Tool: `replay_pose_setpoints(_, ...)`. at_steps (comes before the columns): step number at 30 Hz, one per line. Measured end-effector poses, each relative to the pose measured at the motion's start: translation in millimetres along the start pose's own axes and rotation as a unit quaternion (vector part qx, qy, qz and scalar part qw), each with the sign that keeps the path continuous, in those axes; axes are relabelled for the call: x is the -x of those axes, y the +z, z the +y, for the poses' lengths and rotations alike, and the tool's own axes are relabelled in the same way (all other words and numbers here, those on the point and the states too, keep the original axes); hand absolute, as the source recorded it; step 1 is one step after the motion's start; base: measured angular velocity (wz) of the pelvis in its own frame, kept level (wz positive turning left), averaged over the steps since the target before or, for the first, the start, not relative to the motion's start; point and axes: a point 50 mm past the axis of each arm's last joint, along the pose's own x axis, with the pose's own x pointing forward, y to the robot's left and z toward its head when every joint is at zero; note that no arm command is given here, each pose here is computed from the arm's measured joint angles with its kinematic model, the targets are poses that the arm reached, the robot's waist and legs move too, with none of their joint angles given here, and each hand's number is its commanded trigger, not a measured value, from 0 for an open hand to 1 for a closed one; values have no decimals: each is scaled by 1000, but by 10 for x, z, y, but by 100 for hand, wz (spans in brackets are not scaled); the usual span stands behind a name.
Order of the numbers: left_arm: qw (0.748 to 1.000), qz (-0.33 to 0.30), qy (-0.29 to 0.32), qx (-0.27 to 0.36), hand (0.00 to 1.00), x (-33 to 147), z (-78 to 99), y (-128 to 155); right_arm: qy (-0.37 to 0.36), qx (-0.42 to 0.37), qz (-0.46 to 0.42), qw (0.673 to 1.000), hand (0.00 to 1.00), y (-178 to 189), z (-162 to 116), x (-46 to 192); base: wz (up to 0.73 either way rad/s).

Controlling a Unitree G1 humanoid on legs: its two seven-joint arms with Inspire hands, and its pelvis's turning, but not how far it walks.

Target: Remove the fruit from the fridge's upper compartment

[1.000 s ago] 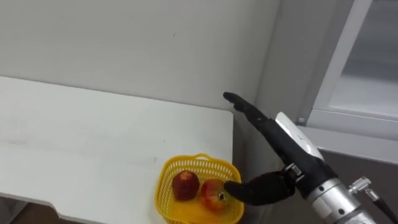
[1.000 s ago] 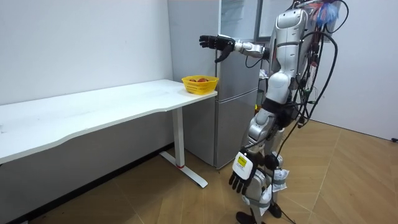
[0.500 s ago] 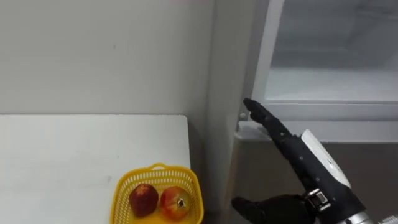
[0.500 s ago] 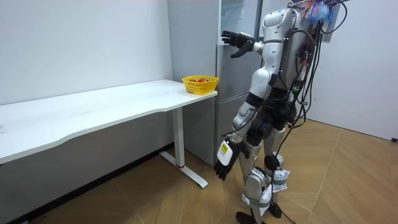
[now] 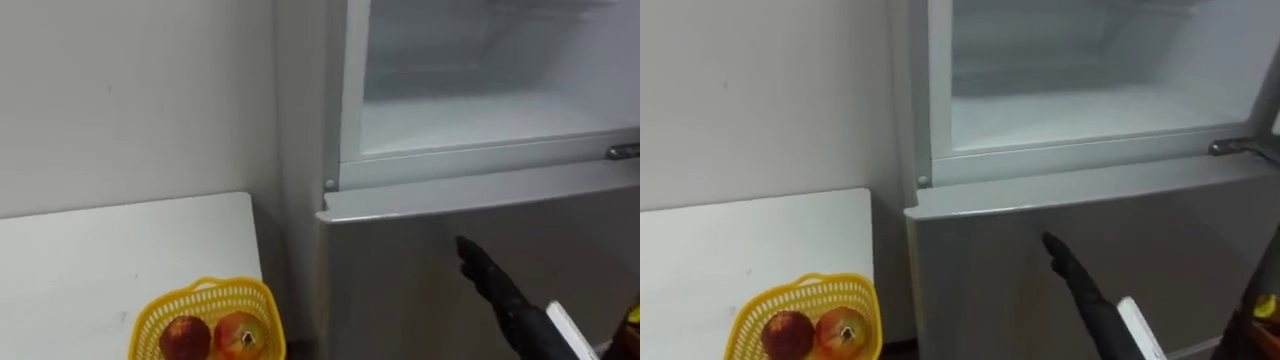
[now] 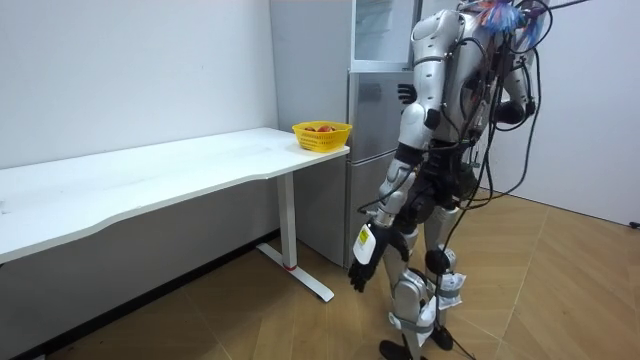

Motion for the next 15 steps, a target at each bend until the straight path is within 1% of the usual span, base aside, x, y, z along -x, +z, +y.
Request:
replay_pose_setpoints(2, 1000, -6, 1, -6, 0, -4, 1, 38, -18, 0, 5, 1000, 0, -24, -29, 9, -14)
replay_pose_setpoints(6, 999, -35, 9, -25, 0, -17, 20, 201, -52, -31, 19, 998, 0, -88, -27, 23, -4)
replay_pose_setpoints(12, 998, -39, 4, -41, 0, -17, -8, 232, -107, -105, 32, 988, 0, -138, -70, 46, -11)
replay_pose_setpoints(15, 999, -38, 3, -27, 0, -21, 0, 257, -124, -138, 40, 982, 0, -169, -82, 55, -9)
